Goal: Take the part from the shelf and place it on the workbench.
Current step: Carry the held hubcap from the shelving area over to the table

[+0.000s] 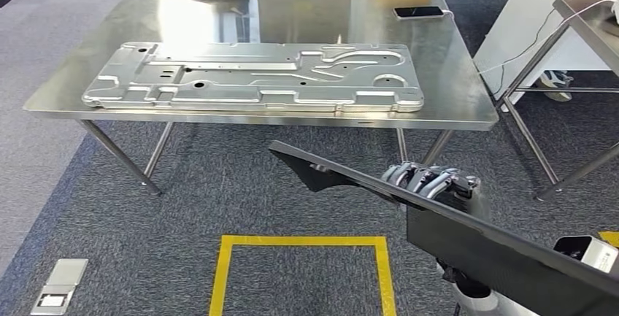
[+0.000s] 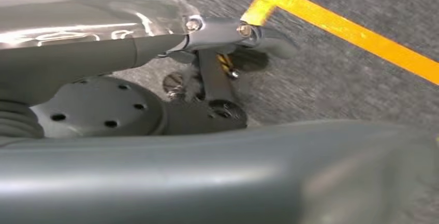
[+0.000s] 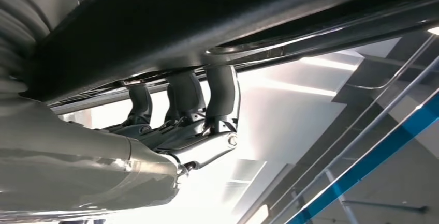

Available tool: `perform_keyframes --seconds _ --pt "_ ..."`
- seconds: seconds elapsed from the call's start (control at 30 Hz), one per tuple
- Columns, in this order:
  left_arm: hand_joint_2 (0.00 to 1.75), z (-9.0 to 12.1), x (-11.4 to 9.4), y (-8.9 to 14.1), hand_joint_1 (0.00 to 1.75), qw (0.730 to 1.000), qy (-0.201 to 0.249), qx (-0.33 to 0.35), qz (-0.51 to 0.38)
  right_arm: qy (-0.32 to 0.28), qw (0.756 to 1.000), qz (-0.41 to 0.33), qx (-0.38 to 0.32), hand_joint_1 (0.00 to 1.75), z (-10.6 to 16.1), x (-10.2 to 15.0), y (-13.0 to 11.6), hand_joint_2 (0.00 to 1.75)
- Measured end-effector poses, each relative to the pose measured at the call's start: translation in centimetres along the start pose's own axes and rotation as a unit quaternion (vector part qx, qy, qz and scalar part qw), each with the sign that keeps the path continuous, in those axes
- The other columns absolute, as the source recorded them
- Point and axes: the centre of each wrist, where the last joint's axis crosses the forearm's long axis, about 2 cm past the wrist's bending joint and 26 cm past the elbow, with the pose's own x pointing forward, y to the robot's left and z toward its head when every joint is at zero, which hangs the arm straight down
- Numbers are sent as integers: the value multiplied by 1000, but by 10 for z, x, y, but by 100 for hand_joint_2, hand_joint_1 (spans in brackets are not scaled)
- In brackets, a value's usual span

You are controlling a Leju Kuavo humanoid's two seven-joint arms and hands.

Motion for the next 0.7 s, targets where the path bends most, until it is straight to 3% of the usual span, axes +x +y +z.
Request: perform_keyframes --seconds 0.7 --pt "175 0 5 5 0 1000 -5 3 -5 -3 1000 -7 4 175 1 -1 -3 175"
